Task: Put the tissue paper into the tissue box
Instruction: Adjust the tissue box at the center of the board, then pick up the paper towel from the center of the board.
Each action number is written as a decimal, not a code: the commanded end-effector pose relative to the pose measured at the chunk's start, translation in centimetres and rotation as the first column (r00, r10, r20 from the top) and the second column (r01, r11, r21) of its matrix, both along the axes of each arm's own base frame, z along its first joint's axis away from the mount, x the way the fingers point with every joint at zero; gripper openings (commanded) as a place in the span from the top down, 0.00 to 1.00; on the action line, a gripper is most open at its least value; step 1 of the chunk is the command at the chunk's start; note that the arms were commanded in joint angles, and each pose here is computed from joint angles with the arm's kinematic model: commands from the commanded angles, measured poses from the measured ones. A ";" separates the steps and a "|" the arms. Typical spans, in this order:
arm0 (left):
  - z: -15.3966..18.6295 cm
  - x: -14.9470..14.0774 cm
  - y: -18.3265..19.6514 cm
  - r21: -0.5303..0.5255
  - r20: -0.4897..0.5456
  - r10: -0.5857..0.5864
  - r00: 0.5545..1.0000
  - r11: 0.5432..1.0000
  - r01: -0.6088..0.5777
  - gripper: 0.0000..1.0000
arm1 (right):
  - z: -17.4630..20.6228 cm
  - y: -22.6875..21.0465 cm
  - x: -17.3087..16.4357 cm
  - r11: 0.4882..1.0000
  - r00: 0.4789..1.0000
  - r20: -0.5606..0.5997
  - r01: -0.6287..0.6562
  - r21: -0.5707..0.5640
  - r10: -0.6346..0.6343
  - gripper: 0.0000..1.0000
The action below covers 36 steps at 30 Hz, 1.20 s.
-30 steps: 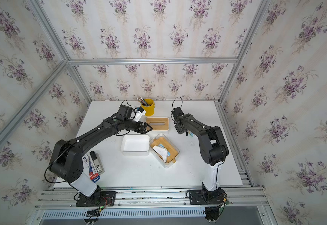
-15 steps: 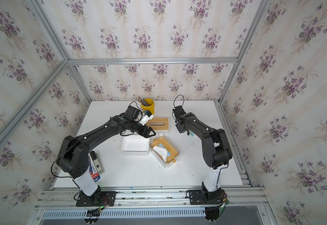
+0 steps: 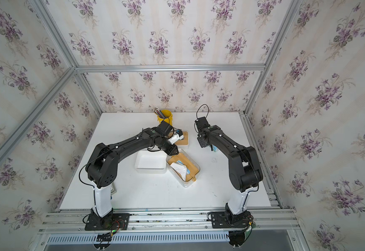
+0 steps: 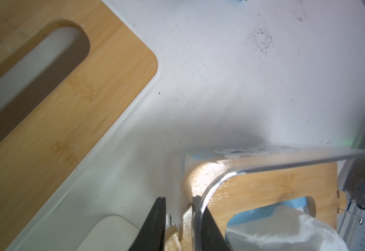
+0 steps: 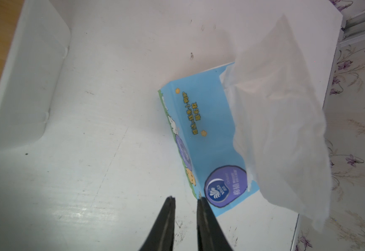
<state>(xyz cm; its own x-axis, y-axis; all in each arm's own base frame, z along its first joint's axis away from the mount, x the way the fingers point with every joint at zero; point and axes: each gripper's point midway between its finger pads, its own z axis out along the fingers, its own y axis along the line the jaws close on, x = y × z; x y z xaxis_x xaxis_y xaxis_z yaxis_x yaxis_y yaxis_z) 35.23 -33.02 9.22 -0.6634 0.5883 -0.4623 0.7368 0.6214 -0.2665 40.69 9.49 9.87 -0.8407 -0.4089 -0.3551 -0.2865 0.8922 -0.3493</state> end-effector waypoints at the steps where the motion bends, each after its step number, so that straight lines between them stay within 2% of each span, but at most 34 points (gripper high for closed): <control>1: 0.3 0.8 -0.5 -0.007 0.031 0.020 0.999 1.000 -0.020 0.79 | 0.3 -0.3 -0.1 0.999 1.000 0.008 0.029 0.015 -0.029 0.76; 8: -0.3 2.8 -1.7 -0.038 0.020 0.128 0.992 0.991 -0.127 0.91 | 0.7 -1.4 0.1 0.996 0.997 0.018 0.073 0.046 -0.074 0.75; 13: -0.4 4.2 -2.8 -0.048 -0.002 0.169 0.986 0.985 -0.168 0.96 | 0.2 -1.2 0.6 0.995 0.998 0.010 0.068 0.072 -0.069 0.69; 20: -0.3 4.4 -0.6 0.053 0.054 0.219 0.974 0.974 -0.222 1.00 | -1.3 -0.7 1.6 0.996 0.998 -0.013 0.065 0.066 -0.064 0.58; 28: 0.1 4.1 2.3 0.117 0.096 0.257 0.962 0.957 -0.267 1.00 | -2.6 -2.2 2.2 0.993 0.995 -0.009 0.096 -0.063 -0.097 0.50; 33: -0.6 4.0 2.1 0.106 0.064 0.253 0.965 0.960 -0.259 1.00 | -4.3 -2.6 2.4 0.989 0.994 -0.032 0.096 -0.115 -0.100 0.49; 36: -0.6 3.8 1.9 0.092 0.053 0.247 0.968 0.964 -0.251 1.00 | -5.3 -2.9 2.2 0.984 0.993 -0.047 0.098 -0.150 -0.106 0.52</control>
<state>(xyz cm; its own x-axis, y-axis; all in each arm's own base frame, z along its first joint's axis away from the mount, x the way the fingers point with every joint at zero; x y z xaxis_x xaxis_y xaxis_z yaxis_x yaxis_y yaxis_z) 39.61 -30.99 9.04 -0.7624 0.4545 -0.4607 0.5665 0.8128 -0.1357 42.94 7.04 5.05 -0.8931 -0.3599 -0.2698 -0.2213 0.8738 -0.4331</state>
